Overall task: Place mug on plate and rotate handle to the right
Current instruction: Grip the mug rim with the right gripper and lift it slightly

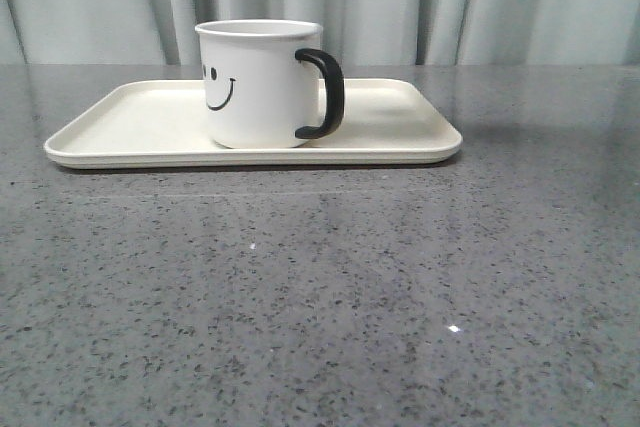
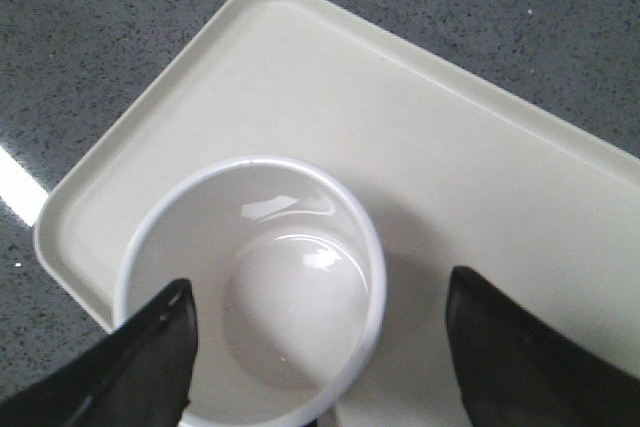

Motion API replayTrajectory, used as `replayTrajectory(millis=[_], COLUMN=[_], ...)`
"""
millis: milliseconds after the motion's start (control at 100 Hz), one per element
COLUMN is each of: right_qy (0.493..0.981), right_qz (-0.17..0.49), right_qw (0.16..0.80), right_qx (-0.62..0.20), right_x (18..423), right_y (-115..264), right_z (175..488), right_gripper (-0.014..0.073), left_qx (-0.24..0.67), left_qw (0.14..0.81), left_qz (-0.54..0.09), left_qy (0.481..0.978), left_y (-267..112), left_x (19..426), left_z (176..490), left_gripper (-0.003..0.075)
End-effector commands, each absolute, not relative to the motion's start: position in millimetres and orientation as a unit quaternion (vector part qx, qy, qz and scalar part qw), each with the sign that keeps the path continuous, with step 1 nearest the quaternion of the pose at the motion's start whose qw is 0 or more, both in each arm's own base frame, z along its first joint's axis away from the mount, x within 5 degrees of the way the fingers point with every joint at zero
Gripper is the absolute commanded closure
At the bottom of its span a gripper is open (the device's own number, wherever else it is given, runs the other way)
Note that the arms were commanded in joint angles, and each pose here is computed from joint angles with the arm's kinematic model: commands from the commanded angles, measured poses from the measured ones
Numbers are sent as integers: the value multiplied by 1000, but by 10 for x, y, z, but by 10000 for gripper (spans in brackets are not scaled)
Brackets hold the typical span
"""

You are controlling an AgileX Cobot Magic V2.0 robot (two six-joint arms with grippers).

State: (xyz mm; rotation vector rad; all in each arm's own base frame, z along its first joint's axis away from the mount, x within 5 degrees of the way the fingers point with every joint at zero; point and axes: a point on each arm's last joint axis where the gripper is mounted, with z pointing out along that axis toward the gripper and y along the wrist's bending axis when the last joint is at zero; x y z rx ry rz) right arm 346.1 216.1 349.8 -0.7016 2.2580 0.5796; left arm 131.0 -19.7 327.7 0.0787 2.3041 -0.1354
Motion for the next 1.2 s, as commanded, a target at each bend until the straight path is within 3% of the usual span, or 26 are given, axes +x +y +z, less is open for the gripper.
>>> replayTrajectory(millis=[0,770,1190], right_qy=[855,866,866], right_qz=[222,212,228], right_qw=[390,377,373], right_qx=[-261,-252,-243], right_x=[3453,3661,3653], right_y=[2132,2226,2245], right_z=[3750,3436,3439], right_gripper=[64,69,356], left_qx=[27,27,27], left_qw=[446,447,447], left_qz=[-61,-62,-62], left_qy=[892,892,892], left_y=[-203,-203,-203], left_x=[1344,1346,1346], left_z=[3405,3406,3406], left_gripper=[258,258,258])
